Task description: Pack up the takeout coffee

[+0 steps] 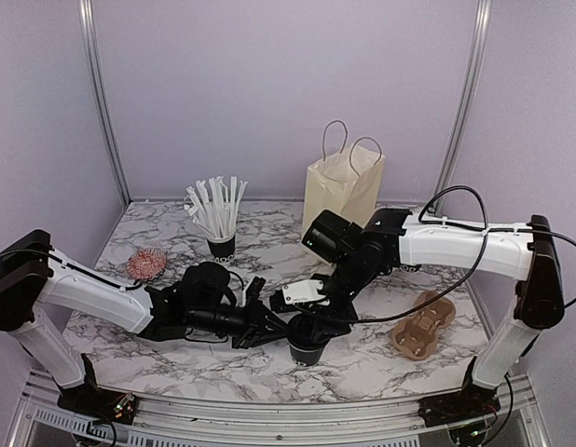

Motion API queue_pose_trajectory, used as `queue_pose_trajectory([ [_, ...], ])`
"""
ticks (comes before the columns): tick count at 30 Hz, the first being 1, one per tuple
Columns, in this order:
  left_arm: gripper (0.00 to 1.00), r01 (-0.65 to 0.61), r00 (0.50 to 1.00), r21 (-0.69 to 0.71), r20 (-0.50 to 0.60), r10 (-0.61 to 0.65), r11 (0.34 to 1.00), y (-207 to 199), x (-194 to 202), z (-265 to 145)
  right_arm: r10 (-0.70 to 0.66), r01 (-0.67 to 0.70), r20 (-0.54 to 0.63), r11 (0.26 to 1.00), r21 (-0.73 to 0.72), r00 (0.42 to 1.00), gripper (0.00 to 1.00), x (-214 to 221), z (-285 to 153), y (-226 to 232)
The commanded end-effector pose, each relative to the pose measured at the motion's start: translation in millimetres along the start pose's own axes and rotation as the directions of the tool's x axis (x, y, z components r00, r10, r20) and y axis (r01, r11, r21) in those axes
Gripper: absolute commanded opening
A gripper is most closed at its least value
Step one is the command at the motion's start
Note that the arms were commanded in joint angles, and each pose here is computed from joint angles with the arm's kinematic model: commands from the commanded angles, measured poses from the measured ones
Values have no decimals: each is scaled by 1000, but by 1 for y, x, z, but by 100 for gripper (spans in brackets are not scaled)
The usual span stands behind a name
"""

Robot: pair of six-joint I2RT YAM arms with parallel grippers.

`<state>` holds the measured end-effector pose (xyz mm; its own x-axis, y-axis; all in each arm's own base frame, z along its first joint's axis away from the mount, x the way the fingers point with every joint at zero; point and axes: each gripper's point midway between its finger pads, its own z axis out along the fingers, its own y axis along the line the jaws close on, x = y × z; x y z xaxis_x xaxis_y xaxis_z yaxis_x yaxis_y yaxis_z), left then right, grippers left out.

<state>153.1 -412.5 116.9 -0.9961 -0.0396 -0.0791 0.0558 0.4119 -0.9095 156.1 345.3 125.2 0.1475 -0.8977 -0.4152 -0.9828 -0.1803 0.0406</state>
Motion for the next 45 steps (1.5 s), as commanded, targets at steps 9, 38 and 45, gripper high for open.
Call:
queue_pose_trajectory([
  [9,4,143,989,-176,-14,-148,974,81,15,15,48,-64,-76,972,-225,996,69,29,86,44],
  [38,42,-282,911,-486,134,390,827,34,-47,-40,69,-83,-100,987,-140,993,70,38,80,27],
  [45,47,-350,845,-478,211,492,805,0,-61,-67,63,-71,-72,992,-106,995,67,35,74,21],
])
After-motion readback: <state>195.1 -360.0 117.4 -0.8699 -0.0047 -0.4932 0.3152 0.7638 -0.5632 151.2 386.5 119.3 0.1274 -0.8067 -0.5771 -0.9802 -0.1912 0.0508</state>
